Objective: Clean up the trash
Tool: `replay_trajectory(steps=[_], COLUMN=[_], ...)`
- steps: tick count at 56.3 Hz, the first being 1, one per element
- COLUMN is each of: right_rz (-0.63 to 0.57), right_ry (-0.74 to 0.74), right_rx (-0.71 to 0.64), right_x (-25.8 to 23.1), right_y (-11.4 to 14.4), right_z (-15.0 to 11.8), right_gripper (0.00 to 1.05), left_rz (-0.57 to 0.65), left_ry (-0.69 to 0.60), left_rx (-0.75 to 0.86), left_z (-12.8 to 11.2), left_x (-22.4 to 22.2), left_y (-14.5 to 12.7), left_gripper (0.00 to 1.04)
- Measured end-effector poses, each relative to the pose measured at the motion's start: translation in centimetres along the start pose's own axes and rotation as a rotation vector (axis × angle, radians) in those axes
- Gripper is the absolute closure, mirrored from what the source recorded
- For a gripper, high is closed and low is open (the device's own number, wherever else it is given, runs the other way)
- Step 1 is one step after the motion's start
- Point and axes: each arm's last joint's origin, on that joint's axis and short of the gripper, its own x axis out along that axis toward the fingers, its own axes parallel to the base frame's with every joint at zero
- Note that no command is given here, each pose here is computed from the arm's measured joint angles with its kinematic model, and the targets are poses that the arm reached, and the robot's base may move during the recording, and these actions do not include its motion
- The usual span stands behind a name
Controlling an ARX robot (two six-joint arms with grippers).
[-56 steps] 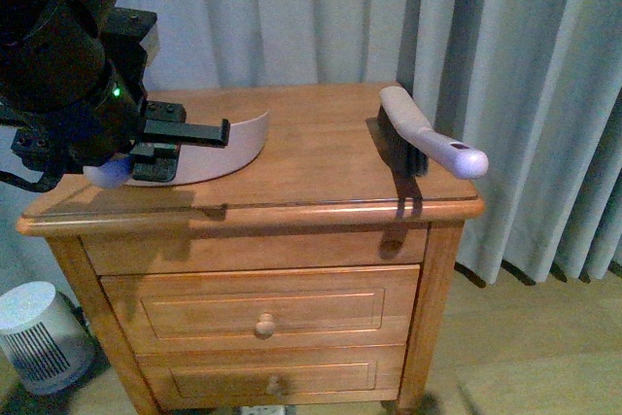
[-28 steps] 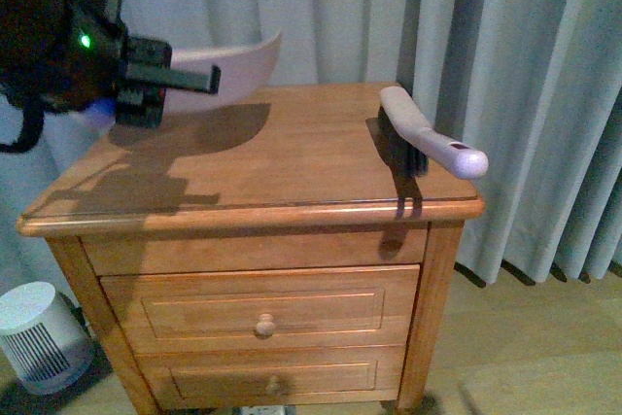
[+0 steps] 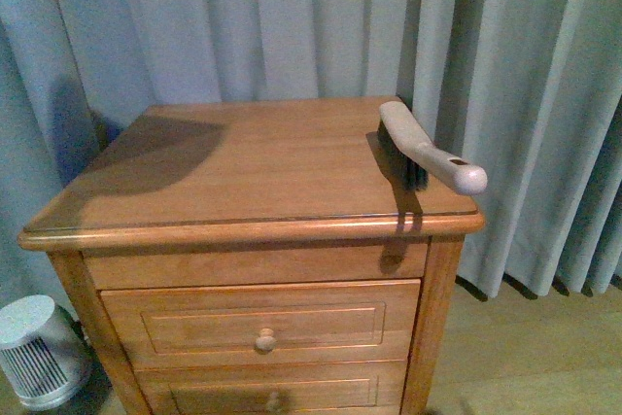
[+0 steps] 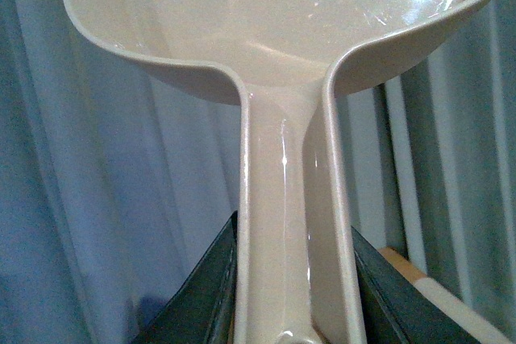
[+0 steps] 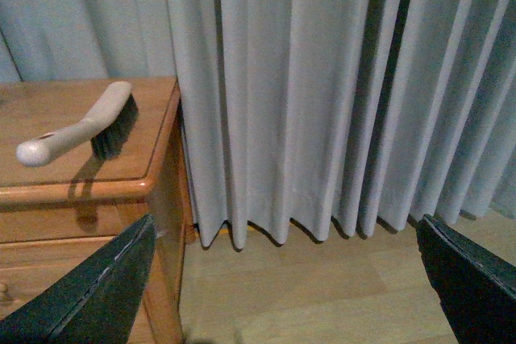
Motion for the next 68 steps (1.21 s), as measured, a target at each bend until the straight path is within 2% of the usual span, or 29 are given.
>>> replay_trajectory(steps=[15,22,26,30,41,46,53,61,68], right_rz=[0.0,-0.002,-0.192,-0.239,-0.129,-0.04,0.035,0.073,0.095], right_ry=[0.0,0.0,0.056,0.09,0.2,0.347,0.509,0.586,0.654], right_rx=[0.0,0.0,-0.088,-0.111,-0.051,0.011,0.097,0.184,0.229], right_x=[0.0,0.0,0.3,0.9,6.7,10.8,15.8,20.0,22.8], right_y=[0.0,0.0,0.2,0.5,2.5,4.4,7.3,10.0,12.4], right_z=[0.0,0.0,-0.3,0.2,6.5,8.6,9.4,9.9,9.3], right_gripper=[0.07,0.07,0.07,0.07,0.07,0.07,0.07,0.07,0.07], left_rz=[-0.03,-0.014,-0.009,-0.014,-0.014,-0.014,-0.013,-0.014,-0.014], left_ry=[-0.03,-0.035,-0.03,-0.031,-0.031,-0.031,-0.031,-0.031,-0.031], left_rx=[-0.078,-0.096,-0.105,-0.107,-0.109,-0.109,-0.11,-0.111,-0.111], left_z=[0.3,0.0,-0.1,-0.1,-0.1,-0.1,-0.1,-0.1,-0.1], left_x=[-6.1,-7.0,-7.0,-7.0,-7.0,-7.0,-7.0,-7.0,-7.0], left_y=[1.2,1.5,1.6,1.6,1.6,1.6,1.6,1.6,1.6], left_gripper=[0.77,0.77,0.77,0.77,0.77,0.77,0.77,0.77,0.77])
